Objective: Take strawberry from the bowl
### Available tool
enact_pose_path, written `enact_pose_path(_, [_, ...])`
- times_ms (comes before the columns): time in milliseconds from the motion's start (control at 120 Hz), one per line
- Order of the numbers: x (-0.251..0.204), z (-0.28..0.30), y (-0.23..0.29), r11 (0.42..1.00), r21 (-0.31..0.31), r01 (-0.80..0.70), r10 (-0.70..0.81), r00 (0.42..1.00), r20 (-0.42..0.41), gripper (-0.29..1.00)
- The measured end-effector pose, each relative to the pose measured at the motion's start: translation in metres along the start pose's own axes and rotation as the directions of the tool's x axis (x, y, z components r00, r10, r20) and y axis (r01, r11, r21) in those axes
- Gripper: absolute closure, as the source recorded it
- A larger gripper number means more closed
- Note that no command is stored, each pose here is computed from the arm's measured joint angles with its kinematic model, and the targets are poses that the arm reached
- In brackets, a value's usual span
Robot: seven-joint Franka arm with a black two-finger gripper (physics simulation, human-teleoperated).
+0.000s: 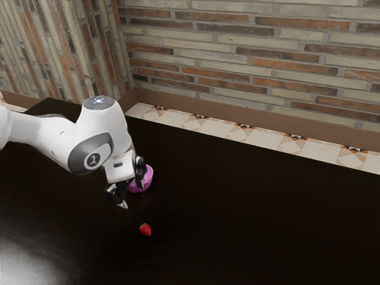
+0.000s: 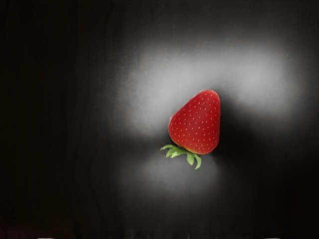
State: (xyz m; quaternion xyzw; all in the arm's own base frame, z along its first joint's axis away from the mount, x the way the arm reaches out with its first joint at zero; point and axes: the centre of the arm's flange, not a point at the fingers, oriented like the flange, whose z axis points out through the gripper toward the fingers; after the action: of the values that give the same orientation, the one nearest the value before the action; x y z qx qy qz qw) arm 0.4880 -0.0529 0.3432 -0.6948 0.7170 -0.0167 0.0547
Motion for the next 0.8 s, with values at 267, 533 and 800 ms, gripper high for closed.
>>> enact_pose_path(267, [-0.040, -0.255, -0.108, 0.887, 0.262, 0.381, -0.369, 0.924, -0.097, 0.04])
enact_pose_path(533, [-0.125, -0.325, -0.063, 0.617, 0.119, 0.778, -0.778, 0.626, -0.058, 0.01])
enact_pose_path(800, [-0.117, -0.322, -0.077, 0.374, 0.024, 0.927, -0.927, 0.373, 0.049, 0.00])
